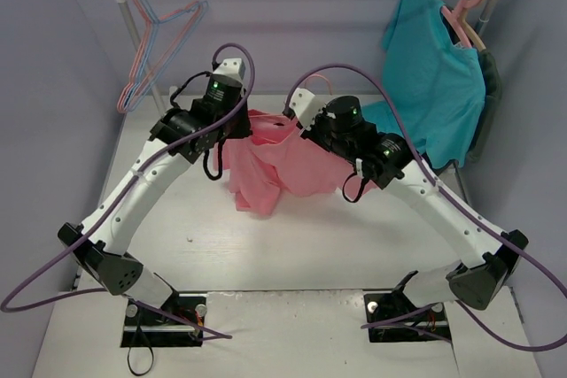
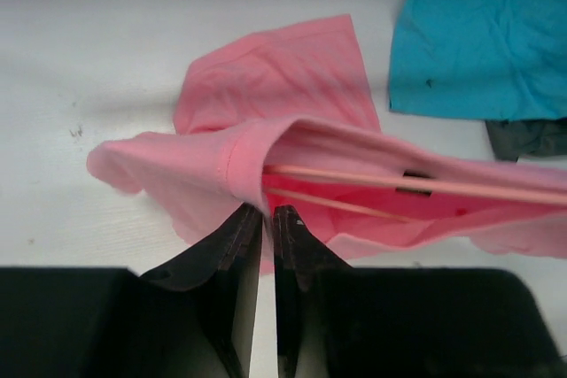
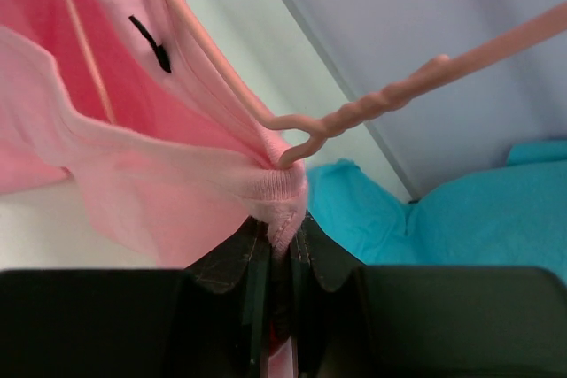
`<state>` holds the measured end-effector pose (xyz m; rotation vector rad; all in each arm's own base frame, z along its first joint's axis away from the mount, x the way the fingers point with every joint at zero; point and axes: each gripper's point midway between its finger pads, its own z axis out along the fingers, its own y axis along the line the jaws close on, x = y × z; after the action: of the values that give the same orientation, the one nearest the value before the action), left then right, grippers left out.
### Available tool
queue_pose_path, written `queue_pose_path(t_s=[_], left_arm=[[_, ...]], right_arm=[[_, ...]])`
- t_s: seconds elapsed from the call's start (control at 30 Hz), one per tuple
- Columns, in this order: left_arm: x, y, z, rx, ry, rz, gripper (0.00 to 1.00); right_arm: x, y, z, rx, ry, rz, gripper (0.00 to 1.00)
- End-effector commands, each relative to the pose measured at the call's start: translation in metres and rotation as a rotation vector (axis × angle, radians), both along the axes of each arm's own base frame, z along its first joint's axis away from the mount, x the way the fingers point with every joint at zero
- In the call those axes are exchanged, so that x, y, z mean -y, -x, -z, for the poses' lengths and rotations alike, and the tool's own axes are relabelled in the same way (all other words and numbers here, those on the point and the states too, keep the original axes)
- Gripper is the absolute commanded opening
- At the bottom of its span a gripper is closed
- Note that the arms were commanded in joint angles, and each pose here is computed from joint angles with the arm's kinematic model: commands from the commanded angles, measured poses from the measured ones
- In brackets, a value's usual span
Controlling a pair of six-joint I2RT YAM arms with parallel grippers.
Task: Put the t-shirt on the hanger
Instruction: Place tshirt on hanger
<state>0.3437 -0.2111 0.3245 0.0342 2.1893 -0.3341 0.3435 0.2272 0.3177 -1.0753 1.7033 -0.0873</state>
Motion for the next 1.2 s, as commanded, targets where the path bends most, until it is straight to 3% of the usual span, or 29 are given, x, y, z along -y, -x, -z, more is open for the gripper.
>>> queue_pose_path(t_s=[0.0, 0.2, 0.3, 0.47, 0.57, 0.73, 0.83, 0.97, 1.07, 1.17], left_arm=[[-0.014, -0.010, -0.055, 0.138, 0.015, -0.057, 0.13], [-0.010, -0.013, -0.106, 0.243, 0.020, -0.007, 0.13], [-0.011, -0.010, -0.098, 0.217, -0.019, 0.018, 0.13], [-0.007, 0.006, -0.082, 0.197, 0.001, 0.085, 0.13], [-0.019, 0.016, -0.085, 0.231, -0.061, 0.121, 0.25], [-0.047, 0.022, -0.096, 0.314, -0.212, 0.170, 0.34], [-0.044, 0.030, -0.093, 0.334, -0.262, 0.323, 0.40], [-0.049, 0.030, -0.070, 0.262, -0.280, 0.412, 0.47], [-0.034, 0.037, -0.055, 0.157, -0.185, 0.464, 0.47], [-0.024, 0.038, -0.040, 0.104, -0.108, 0.411, 0.47]], right_arm=[[-0.020, -0.004, -0.089, 0.221, -0.203, -0.062, 0.00], [-0.037, 0.010, -0.119, 0.280, -0.253, -0.218, 0.00], [-0.031, 0.019, -0.119, 0.276, -0.293, -0.251, 0.00], [-0.021, 0.023, -0.075, 0.211, -0.295, -0.219, 0.00], [-0.015, 0.026, -0.052, 0.186, -0.302, -0.196, 0.00], [-0.006, 0.034, -0.033, 0.157, -0.323, -0.195, 0.00], [-0.003, 0.036, -0.031, 0.147, -0.323, -0.200, 0.00], [-0.004, 0.039, -0.033, 0.135, -0.322, -0.223, 0.00], [-0.001, 0.038, -0.033, 0.134, -0.309, -0.209, 0.00], [0.000, 0.034, -0.033, 0.137, -0.309, -0.194, 0.00]])
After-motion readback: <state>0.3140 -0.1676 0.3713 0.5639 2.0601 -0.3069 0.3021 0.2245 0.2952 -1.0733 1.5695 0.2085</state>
